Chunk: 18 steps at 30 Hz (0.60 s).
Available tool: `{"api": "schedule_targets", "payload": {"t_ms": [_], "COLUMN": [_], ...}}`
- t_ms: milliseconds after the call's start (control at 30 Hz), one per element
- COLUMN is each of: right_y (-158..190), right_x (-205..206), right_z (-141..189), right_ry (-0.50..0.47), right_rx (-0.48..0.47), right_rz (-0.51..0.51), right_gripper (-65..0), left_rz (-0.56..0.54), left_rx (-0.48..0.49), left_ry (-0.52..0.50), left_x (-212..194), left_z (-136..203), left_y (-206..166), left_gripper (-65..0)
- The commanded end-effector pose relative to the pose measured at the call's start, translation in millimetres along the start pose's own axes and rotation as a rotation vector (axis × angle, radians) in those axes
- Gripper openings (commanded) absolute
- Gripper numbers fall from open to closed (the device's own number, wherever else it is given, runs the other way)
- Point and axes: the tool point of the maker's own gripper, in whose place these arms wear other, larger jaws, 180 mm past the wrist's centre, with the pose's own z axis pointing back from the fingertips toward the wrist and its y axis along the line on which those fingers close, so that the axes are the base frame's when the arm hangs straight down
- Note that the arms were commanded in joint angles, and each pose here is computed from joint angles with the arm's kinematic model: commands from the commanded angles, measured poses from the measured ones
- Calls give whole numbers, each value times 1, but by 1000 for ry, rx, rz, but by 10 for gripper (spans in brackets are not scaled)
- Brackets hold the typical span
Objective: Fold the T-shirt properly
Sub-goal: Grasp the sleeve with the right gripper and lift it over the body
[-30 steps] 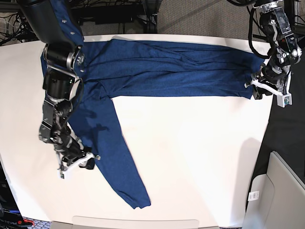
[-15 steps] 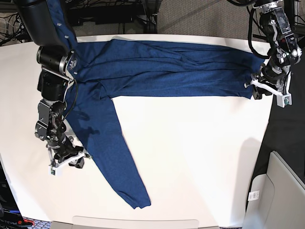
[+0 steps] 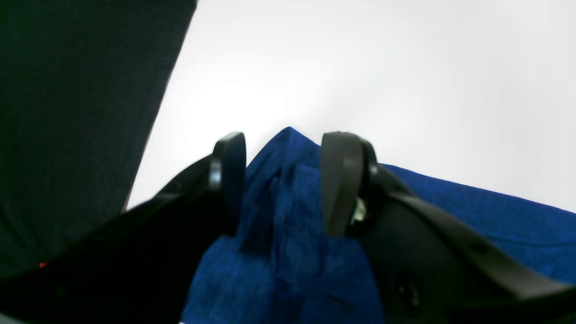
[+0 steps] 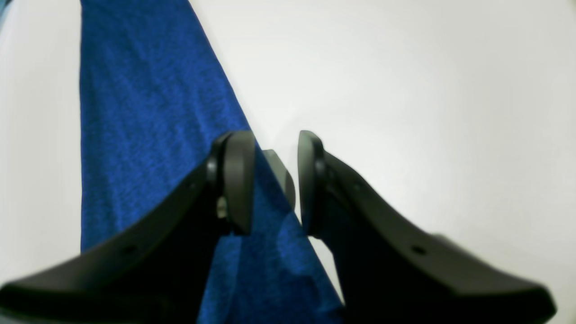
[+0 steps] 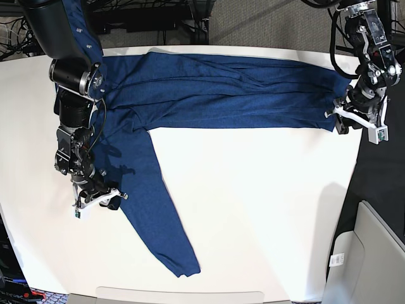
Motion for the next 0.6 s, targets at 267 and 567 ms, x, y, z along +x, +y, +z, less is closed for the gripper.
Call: {"api": "schedule_targets", "payload": {"t_ms": [267, 567], "right_y": [10, 23], "right_x": [-27, -20], "right_z": [-1, 4], "right_ry": [152, 201], "right_rx": [13, 25], "right_rz": [8, 40], "right_gripper": [-480, -494], "left_rz": [-18, -16], "left_rx": [-1, 1], "left_ry": [-46, -47], "left_x": [16, 16], "left_z": [4, 4], "left_y": [1, 2], "left_gripper": [-384, -384]}}
